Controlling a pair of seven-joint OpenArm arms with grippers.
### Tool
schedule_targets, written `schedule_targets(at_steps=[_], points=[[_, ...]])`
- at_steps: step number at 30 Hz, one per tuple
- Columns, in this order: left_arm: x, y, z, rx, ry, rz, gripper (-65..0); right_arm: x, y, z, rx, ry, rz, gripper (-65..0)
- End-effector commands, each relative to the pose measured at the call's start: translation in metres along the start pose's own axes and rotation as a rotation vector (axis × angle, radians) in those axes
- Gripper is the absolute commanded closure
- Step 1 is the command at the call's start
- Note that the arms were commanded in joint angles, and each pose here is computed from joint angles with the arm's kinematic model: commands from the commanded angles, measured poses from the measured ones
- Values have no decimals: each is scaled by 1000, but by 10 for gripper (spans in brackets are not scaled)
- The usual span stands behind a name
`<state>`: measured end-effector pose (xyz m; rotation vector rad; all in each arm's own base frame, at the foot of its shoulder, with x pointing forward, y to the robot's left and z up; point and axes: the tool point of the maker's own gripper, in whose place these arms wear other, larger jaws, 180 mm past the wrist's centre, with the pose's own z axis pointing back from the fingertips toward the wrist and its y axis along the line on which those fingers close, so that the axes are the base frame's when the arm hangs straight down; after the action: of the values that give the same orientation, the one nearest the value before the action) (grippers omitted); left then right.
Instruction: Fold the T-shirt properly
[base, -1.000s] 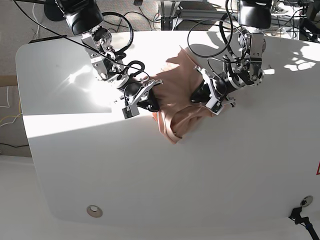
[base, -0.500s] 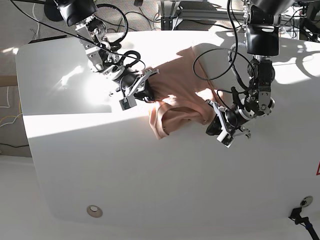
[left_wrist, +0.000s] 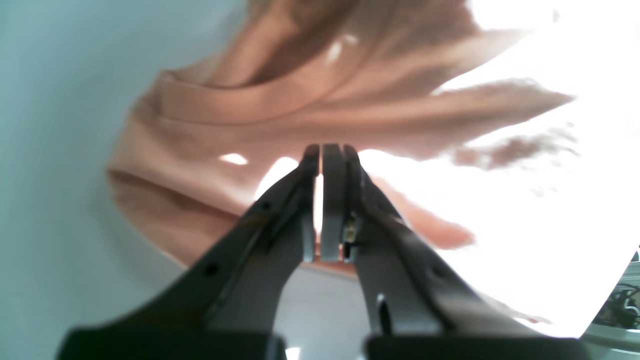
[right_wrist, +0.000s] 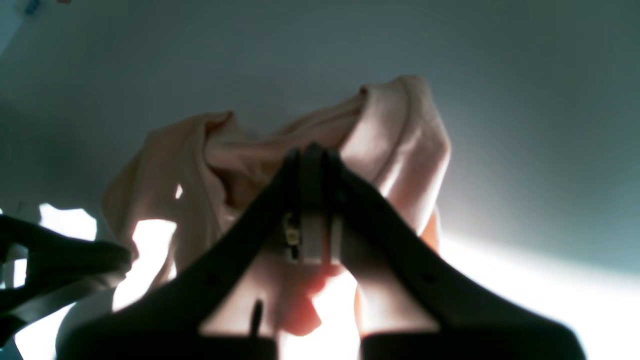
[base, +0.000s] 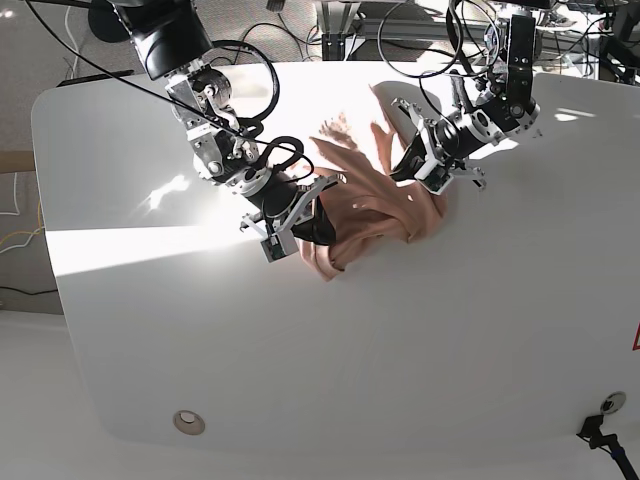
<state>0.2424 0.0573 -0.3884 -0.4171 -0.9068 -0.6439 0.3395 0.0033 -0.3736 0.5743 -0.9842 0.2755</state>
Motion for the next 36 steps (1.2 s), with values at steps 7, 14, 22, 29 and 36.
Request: schedule_targets(at_steps=[7, 14, 22, 29, 36], points=[[-8, 5, -24, -30, 1, 61, 0, -24, -16, -4, -32, 51, -31, 0], [-2, 56, -52, -16, 50, 32, 0, -29, -14, 12, -33, 50, -16, 0], [22, 85, -50, 26, 20, -12, 0, -30, -14, 17, -31, 50, -7, 0], [27, 75, -35, 29, 1, -59, 0, -6, -30, 12, -50, 21, 38, 0], [6, 62, -32, 11, 34, -32, 0, -19, -43, 8, -77, 62, 24, 0]])
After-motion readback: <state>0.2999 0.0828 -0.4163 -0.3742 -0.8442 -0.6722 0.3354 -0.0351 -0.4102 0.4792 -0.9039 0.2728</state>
